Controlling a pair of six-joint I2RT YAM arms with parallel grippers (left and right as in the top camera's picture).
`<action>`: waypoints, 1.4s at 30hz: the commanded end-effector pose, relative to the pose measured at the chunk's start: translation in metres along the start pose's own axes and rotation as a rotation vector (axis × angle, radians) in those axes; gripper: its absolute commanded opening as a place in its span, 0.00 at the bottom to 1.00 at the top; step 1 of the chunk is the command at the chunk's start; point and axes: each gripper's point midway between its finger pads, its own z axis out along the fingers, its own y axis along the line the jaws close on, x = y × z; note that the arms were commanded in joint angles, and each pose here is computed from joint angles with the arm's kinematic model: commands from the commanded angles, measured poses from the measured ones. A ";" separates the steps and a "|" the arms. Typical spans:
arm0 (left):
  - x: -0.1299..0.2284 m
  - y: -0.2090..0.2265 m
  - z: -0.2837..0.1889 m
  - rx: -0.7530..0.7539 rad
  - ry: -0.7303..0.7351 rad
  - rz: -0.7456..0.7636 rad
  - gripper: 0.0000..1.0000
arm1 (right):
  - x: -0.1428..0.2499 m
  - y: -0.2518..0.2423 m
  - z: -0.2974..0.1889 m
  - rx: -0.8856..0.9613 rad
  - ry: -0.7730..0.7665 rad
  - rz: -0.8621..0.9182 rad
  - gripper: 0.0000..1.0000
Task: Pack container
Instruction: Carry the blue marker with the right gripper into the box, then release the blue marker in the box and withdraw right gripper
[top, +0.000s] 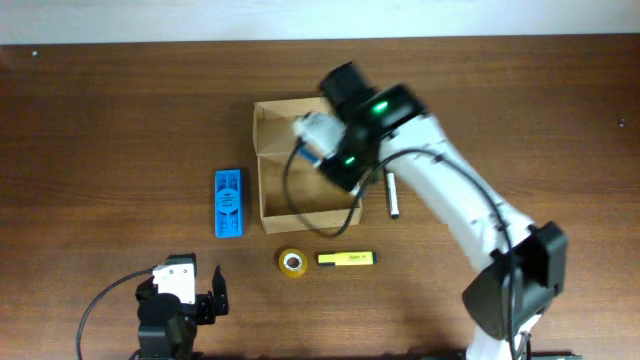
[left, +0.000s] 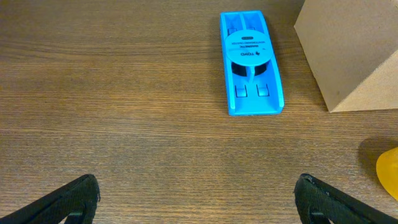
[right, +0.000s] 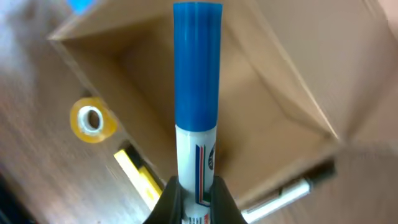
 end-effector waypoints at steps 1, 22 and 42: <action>0.002 0.002 0.001 -0.013 0.001 0.012 1.00 | -0.009 0.007 0.008 0.087 0.035 -0.127 0.10; 0.001 0.002 0.001 -0.013 0.001 0.012 1.00 | -0.011 -0.002 0.103 0.055 0.138 -0.188 0.27; 0.002 0.002 0.001 -0.013 0.001 0.012 0.99 | -0.073 -0.019 -0.017 0.214 -0.157 0.120 0.74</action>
